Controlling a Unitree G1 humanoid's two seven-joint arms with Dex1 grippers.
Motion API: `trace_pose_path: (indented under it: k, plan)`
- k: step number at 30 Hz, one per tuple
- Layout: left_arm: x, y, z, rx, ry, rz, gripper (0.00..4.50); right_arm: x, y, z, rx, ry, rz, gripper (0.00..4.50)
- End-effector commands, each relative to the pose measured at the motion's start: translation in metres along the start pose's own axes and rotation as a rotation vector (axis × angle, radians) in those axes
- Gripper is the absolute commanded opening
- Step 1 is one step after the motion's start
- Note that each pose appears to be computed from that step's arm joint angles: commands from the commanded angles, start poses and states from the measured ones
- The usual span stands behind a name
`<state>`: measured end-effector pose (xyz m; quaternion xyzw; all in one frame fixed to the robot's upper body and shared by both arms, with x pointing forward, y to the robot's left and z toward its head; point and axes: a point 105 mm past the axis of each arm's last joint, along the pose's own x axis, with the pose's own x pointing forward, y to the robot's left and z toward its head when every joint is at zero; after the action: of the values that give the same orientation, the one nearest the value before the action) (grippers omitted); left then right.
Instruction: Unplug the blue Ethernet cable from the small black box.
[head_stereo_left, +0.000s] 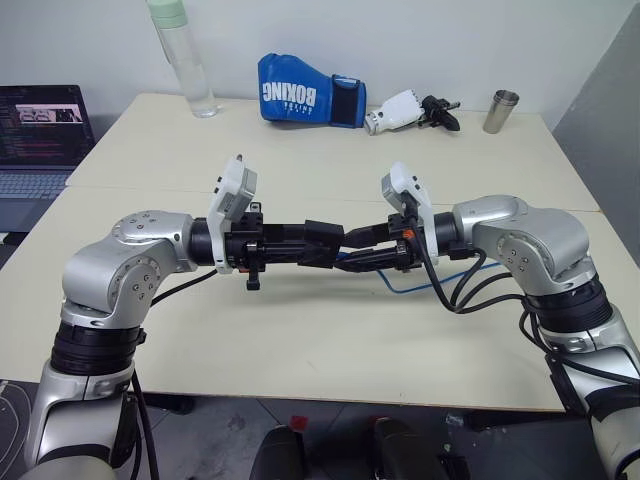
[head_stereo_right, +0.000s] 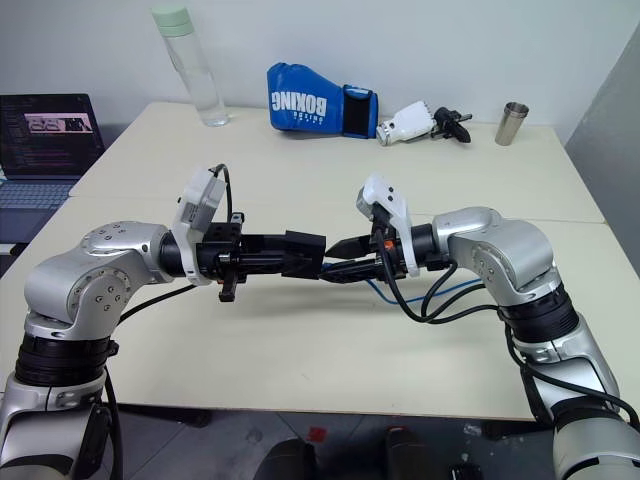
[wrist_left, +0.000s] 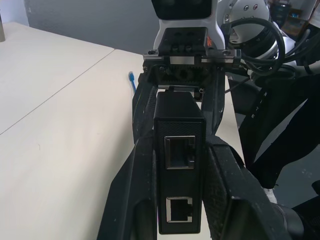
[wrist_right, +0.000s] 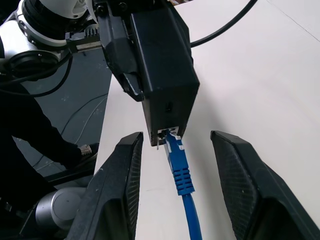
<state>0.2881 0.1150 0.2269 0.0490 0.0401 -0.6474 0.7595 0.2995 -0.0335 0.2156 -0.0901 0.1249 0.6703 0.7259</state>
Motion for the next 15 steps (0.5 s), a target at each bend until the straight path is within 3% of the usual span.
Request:
trace_pose_path:
  k: [1,8,15]
  plan:
    - [-0.0003,-0.0036,0.0085,0.056,0.007,-0.005,0.80,-0.0037,0.0017,0.0118,-0.048,-0.026,0.000,1.90]
    - [-0.0008,-0.0036,0.0089,0.058,0.010,-0.007,0.80,-0.0046,0.0020,0.0085,-0.045,-0.011,0.006,0.49]
    - [-0.0015,-0.0023,0.0097,0.055,0.007,-0.008,0.80,-0.0053,0.0037,0.0077,-0.045,0.000,0.028,0.08]
